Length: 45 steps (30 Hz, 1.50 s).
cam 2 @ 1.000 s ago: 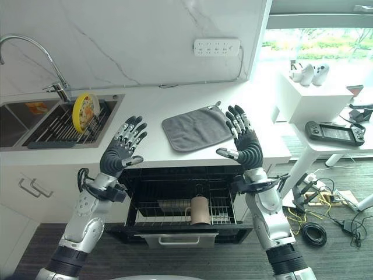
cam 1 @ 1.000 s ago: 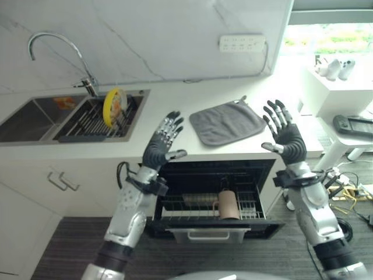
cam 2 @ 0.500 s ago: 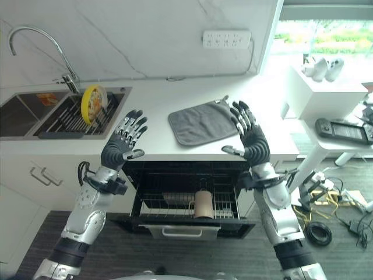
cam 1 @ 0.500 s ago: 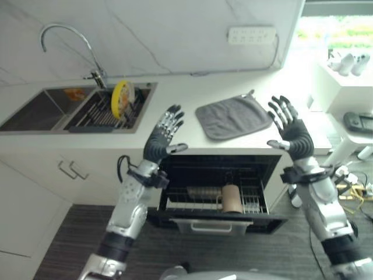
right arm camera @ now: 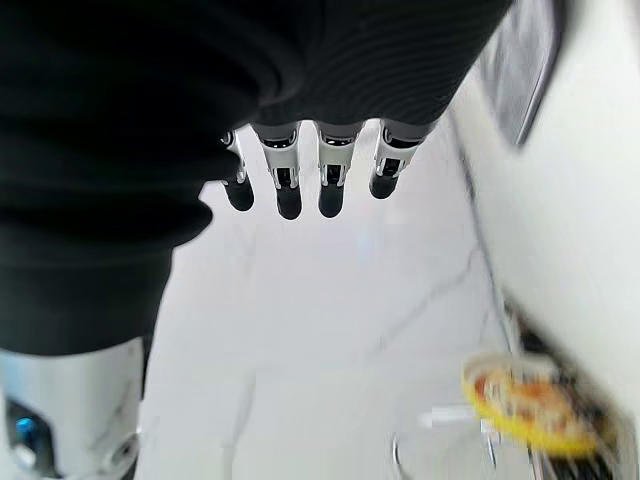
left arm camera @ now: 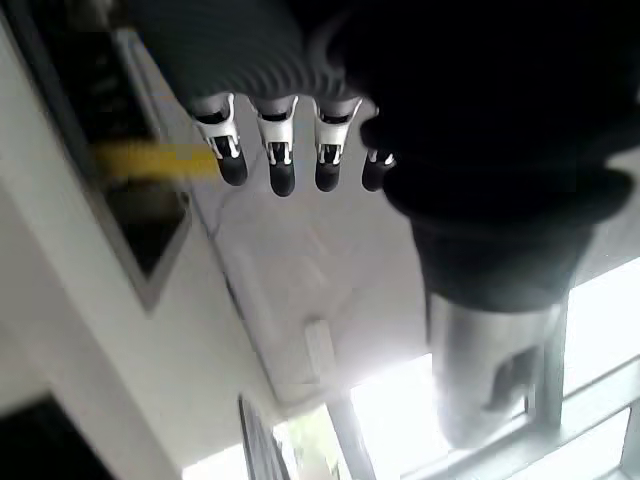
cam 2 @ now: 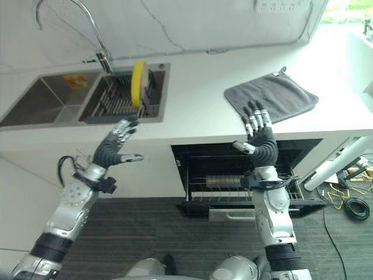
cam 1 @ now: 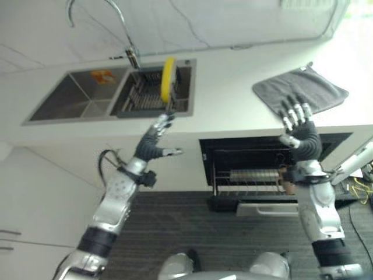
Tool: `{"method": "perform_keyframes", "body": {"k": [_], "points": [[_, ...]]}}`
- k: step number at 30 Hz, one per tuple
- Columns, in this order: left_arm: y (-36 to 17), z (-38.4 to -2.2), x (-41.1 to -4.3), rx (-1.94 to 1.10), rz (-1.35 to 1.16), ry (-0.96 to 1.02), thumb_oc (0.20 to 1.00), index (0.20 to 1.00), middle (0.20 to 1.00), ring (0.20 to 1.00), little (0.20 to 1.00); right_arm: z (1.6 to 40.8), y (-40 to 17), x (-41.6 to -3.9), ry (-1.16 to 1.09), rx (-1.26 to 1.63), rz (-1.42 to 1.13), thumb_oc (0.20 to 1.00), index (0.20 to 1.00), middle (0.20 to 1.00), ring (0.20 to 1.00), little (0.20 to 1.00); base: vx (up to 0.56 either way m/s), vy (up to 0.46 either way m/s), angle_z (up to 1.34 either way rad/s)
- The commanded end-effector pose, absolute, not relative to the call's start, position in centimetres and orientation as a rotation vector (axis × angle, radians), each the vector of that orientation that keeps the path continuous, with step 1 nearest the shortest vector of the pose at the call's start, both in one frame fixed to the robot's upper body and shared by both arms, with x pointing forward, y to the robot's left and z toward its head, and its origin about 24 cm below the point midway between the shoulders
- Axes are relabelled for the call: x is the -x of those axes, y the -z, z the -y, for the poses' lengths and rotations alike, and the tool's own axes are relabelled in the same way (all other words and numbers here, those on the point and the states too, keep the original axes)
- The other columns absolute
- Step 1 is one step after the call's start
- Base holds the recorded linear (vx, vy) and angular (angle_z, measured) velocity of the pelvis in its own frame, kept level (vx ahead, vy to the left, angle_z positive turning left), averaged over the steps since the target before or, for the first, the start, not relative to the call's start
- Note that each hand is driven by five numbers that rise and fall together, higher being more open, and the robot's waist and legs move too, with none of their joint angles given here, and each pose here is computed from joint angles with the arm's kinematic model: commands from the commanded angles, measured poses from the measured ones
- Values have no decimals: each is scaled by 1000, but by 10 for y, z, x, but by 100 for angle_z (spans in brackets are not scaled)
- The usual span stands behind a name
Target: Place the dishes in the dishwasher.
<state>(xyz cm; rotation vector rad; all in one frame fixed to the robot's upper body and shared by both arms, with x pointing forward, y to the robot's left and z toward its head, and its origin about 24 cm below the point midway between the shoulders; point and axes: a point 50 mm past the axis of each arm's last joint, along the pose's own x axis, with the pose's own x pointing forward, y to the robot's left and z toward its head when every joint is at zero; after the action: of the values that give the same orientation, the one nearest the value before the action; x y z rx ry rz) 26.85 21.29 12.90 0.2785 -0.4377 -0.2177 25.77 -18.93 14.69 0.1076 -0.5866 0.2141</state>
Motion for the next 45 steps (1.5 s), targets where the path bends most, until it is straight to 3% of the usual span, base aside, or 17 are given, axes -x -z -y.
{"method": "perform_keyframes", "body": {"k": [1,5,22,31,38,41,45], "points": [[-157,-198,-267,-284,615,273,1000,1000,1000,1000,1000,191,-169,-262,-191,-90,707,1000,1000,1000,1000,1000,25,11,-13],[-144,-185,-263,-295,585,321,1000,1000,1000,1000,1000,196,-167,-260,-182,-96,703,1000,1000,1000,1000,1000,38,-42,29],[-131,-187,-258,-165,522,323,1000,1000,1000,1000,1000,197,-159,-260,-181,-105,672,1000,1000,1000,1000,1000,56,24,6],[-133,-193,-255,-158,521,342,1000,1000,1000,1000,1000,200,-165,-257,-184,-78,696,1000,1000,1000,1000,1000,178,313,-35],[-134,-185,-265,-219,490,393,1000,1000,1000,1000,1000,192,-153,-257,-175,-147,644,1000,1000,1000,1000,1000,147,710,-88],[-132,-209,-251,-243,480,320,1000,1000,1000,1000,1000,177,-147,-257,-257,-180,626,1000,1000,1000,1000,1000,-134,291,-160],[-135,-211,-252,-235,490,314,1000,1000,1000,1000,1000,175,-146,-254,-243,-177,633,1000,1000,1000,1000,1000,-56,91,-90]]}}
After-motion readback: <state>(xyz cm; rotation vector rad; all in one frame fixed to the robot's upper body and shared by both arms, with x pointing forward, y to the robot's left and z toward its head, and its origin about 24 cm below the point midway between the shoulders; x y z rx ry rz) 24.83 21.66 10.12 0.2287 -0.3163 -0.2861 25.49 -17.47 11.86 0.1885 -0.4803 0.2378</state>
